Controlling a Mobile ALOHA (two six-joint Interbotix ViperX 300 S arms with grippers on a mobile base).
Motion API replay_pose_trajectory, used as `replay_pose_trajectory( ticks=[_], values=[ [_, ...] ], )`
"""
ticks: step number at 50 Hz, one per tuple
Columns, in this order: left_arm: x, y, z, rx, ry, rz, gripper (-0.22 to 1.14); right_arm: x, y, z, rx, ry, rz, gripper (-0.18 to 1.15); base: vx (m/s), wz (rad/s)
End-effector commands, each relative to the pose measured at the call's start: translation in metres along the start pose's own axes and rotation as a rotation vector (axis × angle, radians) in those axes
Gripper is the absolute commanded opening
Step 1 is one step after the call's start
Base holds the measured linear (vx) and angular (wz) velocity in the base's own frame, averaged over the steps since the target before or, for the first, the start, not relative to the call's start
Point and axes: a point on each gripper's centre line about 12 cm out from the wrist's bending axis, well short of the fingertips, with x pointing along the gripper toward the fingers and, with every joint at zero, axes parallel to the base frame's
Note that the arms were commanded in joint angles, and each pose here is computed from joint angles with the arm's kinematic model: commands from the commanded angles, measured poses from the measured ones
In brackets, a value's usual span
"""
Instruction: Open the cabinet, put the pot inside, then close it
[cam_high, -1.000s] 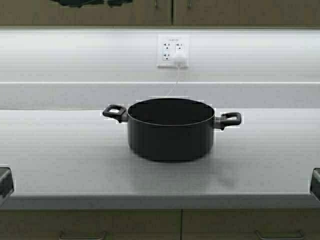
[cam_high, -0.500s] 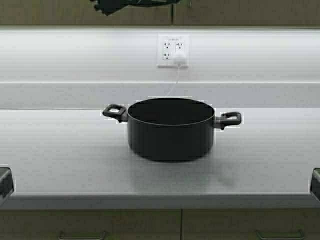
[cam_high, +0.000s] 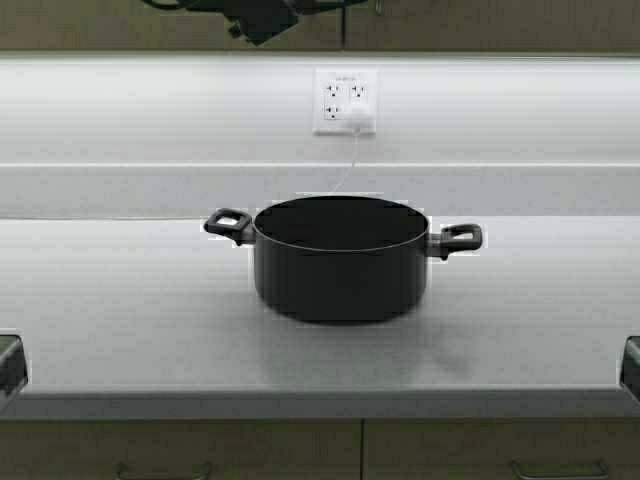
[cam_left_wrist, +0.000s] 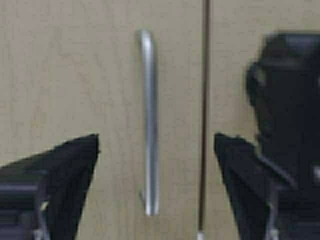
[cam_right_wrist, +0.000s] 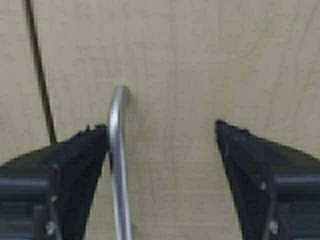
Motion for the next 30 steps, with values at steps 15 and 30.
replay_pose_trajectory(
  ticks=[15,30],
  values=[
    [0.013,-0.008,0.004,-0.035,0.018,-0.002,0.85,0.019,0.011,0.019,-0.002,-0.038,0.049,0.85,-0.01,-0.02],
    [0.027,-0.009,-0.012,-0.057,0.185,-0.064,-0.02,0.012,0.013,0.009,0.001,0.018,0.087,-0.06,-0.02,-0.01]
  ],
)
